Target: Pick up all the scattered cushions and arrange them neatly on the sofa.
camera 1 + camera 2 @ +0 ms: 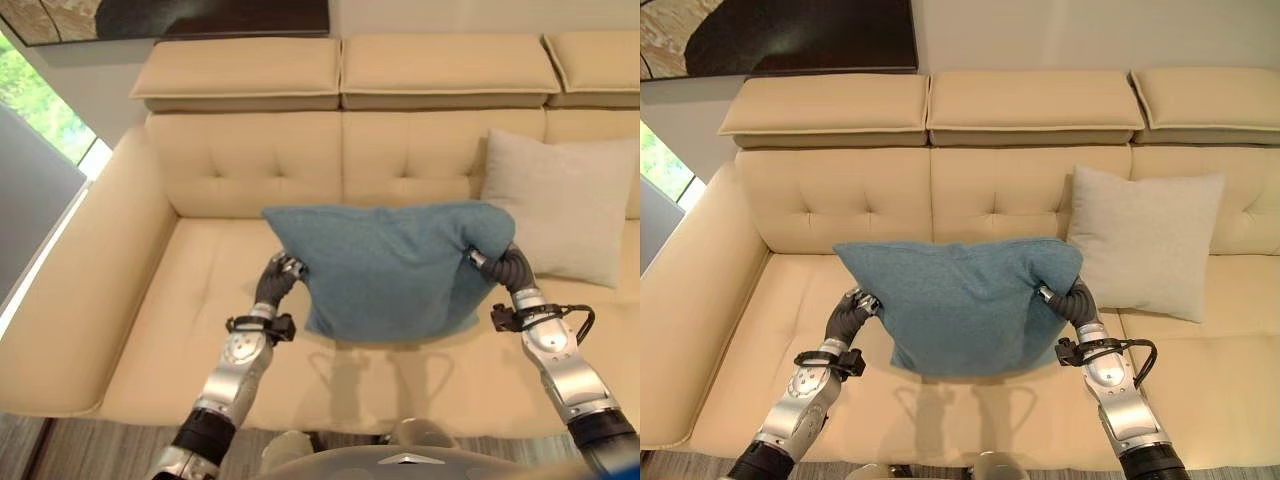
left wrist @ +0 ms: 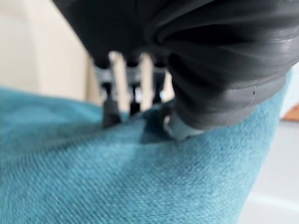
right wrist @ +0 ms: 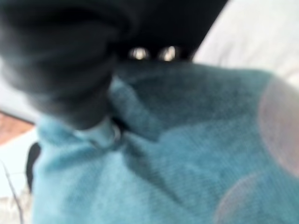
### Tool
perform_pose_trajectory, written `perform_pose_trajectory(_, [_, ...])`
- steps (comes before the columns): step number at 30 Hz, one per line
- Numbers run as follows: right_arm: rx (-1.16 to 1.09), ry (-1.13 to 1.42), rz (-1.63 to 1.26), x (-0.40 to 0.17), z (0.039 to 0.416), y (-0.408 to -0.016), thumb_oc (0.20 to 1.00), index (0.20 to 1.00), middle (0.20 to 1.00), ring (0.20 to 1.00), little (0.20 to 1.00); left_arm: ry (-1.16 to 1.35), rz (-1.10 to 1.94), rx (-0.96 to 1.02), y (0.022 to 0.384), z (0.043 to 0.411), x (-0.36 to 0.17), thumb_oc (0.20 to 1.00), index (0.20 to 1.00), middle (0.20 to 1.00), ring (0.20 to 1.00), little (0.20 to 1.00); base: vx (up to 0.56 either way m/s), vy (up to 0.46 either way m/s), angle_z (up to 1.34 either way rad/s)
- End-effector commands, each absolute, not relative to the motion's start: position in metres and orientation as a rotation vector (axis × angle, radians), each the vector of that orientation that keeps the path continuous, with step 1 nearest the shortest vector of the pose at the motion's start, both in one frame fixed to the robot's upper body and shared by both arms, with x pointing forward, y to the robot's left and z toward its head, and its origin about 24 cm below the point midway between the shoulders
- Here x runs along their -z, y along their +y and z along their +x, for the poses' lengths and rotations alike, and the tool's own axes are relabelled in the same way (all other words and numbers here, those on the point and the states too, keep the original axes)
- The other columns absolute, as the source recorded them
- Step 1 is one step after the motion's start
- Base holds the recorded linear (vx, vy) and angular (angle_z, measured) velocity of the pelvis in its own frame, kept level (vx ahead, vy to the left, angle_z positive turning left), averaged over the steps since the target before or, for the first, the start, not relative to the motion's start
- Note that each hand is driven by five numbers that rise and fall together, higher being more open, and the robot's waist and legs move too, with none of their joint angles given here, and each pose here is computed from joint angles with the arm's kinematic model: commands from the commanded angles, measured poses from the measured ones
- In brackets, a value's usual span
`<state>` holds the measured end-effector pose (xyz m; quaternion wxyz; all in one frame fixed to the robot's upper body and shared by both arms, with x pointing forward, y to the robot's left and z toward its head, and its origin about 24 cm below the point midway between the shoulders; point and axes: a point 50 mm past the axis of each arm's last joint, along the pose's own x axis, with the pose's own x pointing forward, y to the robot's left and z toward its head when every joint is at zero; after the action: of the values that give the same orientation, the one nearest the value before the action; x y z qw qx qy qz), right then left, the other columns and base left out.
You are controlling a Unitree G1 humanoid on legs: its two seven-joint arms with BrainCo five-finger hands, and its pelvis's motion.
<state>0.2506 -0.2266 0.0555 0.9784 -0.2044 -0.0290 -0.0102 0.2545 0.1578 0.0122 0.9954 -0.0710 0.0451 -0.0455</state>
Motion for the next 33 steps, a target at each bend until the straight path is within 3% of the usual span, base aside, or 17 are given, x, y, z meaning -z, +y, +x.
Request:
perform_pose_trajectory(1, [-0.009,-0.238,-0.376,-0.082,0.258,-0.211,0.200,0.200,0.200,0.200,0.200,-0.126,-0.145,0.177,0.148,0.258,-0.050,0.200,0.200,0.200,0.200,0.200,0.00,0.096,0.11])
perform_pose_trajectory(9, [0.009,-0.229,-0.376,-0.079,0.257,-0.212,0.200,0.200,0.200,0.200,0.200,-0.137,-0.139,0.195,0.143,0.263,-0.053,0.200,0.200,0.200,0.200,0.200,-0.01,0.038,0.03])
perform_pose_trajectory(16, [0.024,-0.470,-0.395,-0.137,0.298,-0.185,0.200,0.200,0.200,0.200,0.200,-0.384,-0.029,0.149,0.135,0.311,-0.120,0.200,0.200,0.200,0.200,0.200,-0.11,-0.029,-0.08])
perform_pose_trajectory(20, [0.100,-0.693,-0.488,-0.213,0.334,-0.172,0.200,0.200,0.200,0.200,0.200,-0.615,0.064,0.119,0.118,0.349,-0.201,0.200,0.200,0.200,0.200,0.200,-0.14,-0.039,0.11])
perform_pose_trajectory(33, [0.152,-0.871,-0.524,-0.305,0.366,-0.141,0.200,0.200,0.200,0.200,0.200,-0.837,0.234,0.031,0.108,0.376,-0.309,0.200,0.200,0.200,0.200,0.200,0.03,-0.010,0.01])
